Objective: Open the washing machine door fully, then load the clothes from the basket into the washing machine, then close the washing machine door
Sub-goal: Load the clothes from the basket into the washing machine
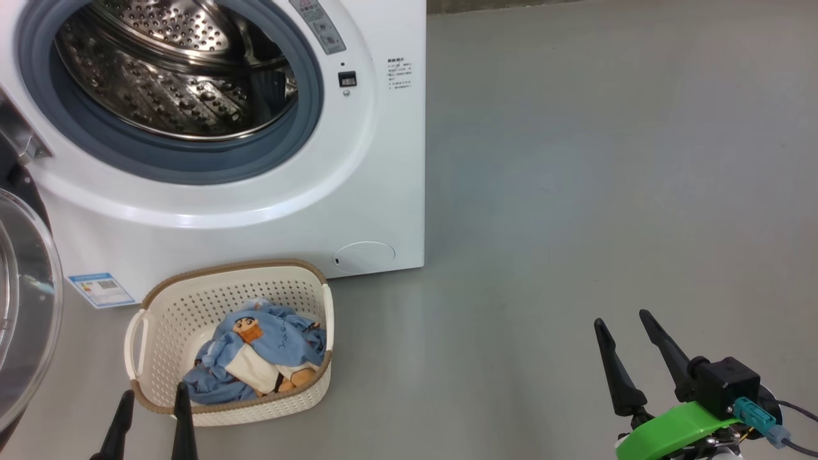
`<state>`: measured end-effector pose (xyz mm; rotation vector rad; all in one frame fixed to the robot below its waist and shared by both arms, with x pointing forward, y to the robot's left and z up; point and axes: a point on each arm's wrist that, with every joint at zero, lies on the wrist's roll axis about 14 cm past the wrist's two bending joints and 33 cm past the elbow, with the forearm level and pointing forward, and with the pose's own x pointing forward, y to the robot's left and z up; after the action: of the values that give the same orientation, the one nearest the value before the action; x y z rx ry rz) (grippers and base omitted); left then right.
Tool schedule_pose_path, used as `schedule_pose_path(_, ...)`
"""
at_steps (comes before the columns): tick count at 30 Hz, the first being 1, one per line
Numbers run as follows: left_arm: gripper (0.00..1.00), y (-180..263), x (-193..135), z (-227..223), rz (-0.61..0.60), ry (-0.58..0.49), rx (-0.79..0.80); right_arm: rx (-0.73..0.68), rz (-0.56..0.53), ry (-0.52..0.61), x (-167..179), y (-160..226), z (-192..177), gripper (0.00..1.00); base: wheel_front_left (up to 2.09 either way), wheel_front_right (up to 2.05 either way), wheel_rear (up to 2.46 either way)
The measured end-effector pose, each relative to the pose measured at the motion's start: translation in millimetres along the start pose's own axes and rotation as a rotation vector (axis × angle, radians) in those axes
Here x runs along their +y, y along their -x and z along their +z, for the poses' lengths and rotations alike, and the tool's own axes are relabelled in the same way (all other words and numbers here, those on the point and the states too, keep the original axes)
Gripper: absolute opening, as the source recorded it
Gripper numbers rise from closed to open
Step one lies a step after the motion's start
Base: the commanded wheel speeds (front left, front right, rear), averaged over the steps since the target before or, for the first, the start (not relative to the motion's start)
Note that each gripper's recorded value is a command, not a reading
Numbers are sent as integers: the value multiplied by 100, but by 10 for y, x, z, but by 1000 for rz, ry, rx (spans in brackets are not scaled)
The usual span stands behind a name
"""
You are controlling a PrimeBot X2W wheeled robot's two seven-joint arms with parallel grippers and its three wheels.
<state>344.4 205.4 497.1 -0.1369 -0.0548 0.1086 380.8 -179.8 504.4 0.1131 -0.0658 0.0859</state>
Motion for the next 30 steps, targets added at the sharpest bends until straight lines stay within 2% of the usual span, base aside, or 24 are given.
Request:
schedule_pose_path(7, 100, 5, 19, -4, 4, -1, 1, 26, -1, -3, 2, 49, -86, 100, 112, -112, 0)
schedule_pose_path(20, 100, -21, 82, -9, 24, 0, 3, 45, 0, -4, 4, 38, -148, 100, 180, -180, 0)
schedule_pose_path(30, 100, -67, 103, -44, 32, 5, 12, 70, -5, -14, -8, 29, -236, 100, 48, -48, 0)
